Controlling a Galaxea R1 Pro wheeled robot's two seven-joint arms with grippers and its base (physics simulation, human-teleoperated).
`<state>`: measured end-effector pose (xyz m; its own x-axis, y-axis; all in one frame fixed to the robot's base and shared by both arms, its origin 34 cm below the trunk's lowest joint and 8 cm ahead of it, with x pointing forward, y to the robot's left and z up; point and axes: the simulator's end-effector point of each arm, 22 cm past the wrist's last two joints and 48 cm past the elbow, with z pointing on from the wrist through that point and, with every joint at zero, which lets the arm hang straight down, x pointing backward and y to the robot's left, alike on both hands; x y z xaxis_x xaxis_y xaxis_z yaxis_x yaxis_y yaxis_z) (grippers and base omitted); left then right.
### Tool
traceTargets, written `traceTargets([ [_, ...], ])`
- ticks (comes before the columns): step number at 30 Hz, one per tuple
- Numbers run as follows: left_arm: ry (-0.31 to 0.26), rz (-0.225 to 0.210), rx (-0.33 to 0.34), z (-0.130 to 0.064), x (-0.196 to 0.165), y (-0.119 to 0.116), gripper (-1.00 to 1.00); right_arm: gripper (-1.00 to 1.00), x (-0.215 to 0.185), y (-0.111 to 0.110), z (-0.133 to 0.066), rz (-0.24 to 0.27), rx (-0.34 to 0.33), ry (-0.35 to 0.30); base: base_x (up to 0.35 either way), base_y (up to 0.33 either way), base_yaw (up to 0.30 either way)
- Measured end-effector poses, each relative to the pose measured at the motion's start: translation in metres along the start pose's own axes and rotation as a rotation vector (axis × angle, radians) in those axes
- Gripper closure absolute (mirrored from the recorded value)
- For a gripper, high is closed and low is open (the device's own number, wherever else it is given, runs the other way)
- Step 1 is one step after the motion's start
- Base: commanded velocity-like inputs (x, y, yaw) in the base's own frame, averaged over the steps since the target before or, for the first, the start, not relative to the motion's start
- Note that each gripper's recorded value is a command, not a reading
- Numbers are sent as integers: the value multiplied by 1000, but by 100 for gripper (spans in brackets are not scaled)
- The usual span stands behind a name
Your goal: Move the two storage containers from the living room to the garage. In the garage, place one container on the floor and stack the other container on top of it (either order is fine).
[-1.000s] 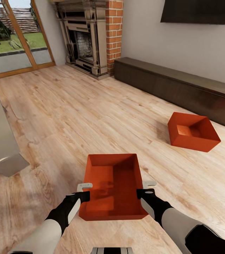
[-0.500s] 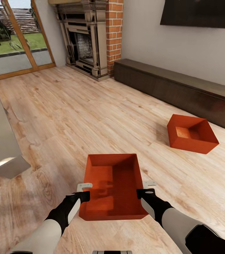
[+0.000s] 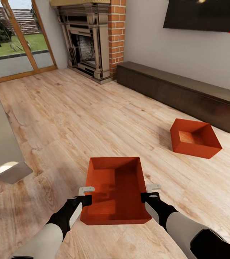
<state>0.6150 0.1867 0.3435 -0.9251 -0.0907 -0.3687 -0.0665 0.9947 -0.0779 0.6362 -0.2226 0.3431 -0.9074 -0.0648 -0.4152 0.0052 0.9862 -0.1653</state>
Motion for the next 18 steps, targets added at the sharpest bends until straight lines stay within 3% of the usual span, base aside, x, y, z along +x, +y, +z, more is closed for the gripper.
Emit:
traceTargets([
  [18, 2, 1, 0, -31, -18, -3, 100, 100, -19, -6, -30, -3, 0, 6, 0, 0, 0],
])
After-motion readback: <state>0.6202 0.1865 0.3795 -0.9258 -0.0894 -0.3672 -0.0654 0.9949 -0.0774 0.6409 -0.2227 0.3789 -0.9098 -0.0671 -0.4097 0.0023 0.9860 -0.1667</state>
